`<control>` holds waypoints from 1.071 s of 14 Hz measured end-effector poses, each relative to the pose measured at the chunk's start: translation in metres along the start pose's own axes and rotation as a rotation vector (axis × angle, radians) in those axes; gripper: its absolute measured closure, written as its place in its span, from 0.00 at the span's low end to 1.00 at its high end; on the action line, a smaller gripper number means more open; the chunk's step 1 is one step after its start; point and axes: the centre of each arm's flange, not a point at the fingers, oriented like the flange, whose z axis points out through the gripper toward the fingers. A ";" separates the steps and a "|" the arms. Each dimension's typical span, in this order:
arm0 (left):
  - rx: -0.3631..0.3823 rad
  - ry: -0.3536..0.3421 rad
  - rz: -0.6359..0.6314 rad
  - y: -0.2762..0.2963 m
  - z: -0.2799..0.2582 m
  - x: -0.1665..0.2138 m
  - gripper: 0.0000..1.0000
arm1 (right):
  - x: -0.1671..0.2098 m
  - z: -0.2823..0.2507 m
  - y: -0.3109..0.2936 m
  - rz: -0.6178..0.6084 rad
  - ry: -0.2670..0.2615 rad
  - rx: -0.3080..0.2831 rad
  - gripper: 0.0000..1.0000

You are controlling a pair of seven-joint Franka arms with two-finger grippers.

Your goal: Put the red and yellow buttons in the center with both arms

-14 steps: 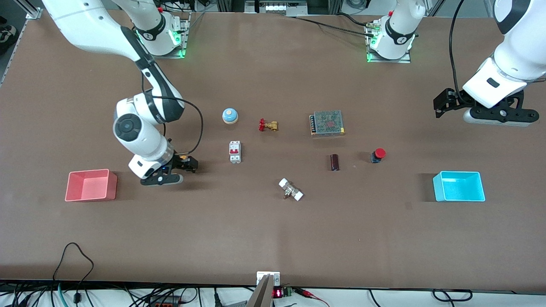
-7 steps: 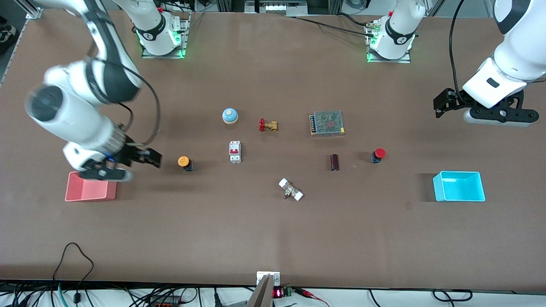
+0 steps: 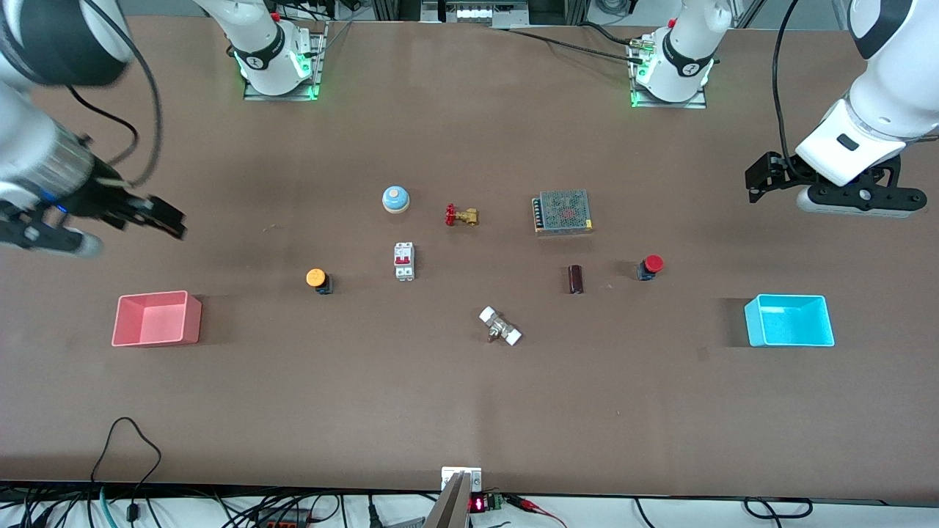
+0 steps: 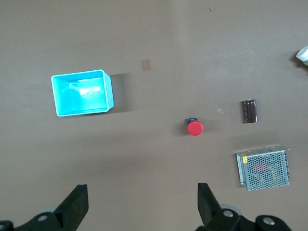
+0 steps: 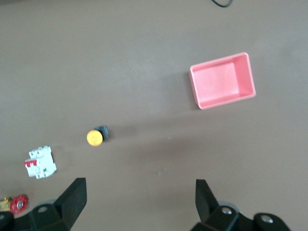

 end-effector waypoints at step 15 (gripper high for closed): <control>0.000 0.006 0.020 0.011 -0.004 0.000 0.00 | -0.019 -0.016 0.001 -0.021 -0.028 -0.005 0.00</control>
